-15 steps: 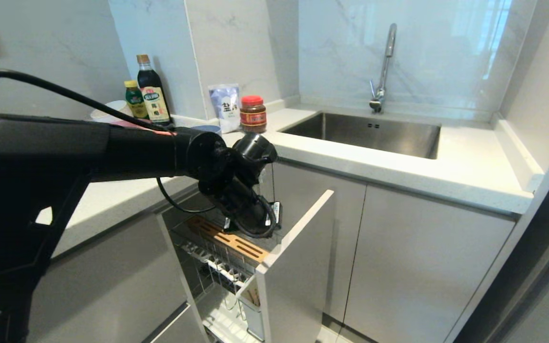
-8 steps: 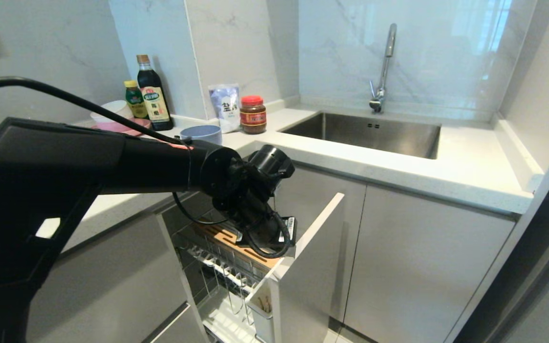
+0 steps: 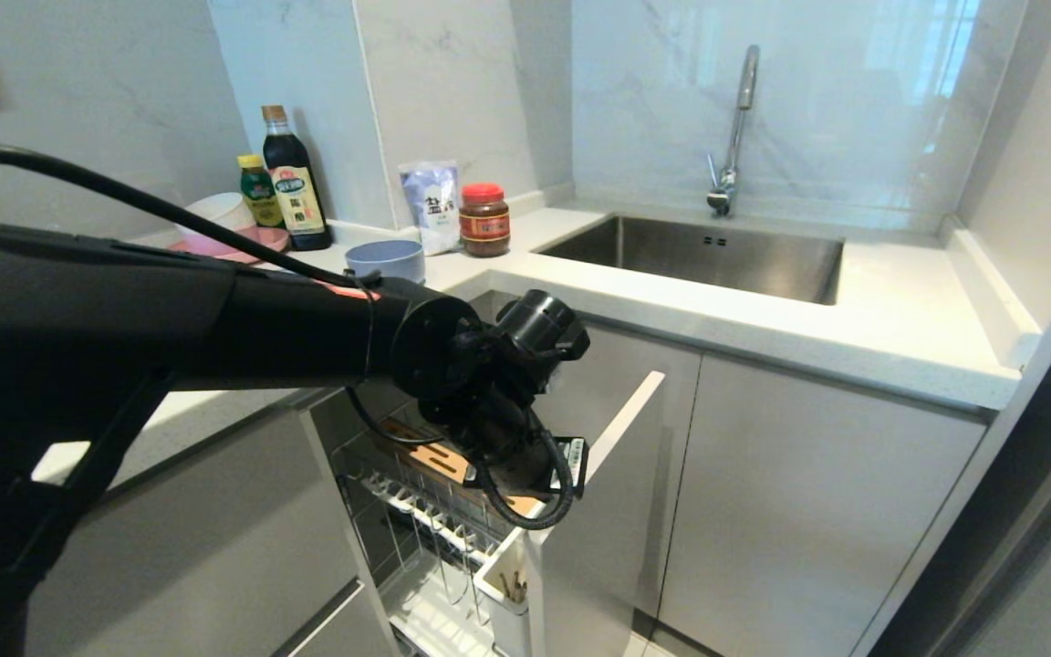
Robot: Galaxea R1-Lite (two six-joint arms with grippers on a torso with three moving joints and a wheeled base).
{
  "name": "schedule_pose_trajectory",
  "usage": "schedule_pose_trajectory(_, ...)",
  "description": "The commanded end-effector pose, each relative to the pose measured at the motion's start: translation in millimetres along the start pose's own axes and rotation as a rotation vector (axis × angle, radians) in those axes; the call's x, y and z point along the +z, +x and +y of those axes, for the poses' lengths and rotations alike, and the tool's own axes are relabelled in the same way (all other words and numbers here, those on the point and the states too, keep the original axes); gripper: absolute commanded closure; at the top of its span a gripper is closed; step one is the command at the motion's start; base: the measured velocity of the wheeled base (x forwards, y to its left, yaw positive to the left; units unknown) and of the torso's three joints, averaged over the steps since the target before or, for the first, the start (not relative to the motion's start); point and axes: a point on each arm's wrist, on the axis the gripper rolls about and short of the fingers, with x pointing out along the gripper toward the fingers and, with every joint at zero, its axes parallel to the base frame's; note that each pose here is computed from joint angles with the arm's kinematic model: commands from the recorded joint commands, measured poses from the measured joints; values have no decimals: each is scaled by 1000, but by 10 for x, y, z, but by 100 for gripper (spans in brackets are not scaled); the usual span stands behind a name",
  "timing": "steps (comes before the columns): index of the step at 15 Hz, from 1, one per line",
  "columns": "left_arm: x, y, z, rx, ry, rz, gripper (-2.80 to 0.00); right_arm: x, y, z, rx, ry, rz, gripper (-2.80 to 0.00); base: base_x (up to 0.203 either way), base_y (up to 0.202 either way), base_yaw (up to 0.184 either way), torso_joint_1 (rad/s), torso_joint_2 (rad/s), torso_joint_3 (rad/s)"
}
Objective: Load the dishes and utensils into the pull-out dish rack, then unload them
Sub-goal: Pick up the chopsticks and place it in the cupboard
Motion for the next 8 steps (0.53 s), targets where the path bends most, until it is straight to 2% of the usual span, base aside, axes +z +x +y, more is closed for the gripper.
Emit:
schedule_pose_trajectory(1, -45, -21, -55, -7, 13, 7, 0, -5, -1, 0, 0, 0, -2, 0, 0, 0, 0, 0, 0, 0)
schedule_pose_trajectory(8, -71, -24, -80, -23, 21, -17, 0, -5, -2, 0, 0, 0, -2, 0, 0, 0, 0, 0, 0, 0)
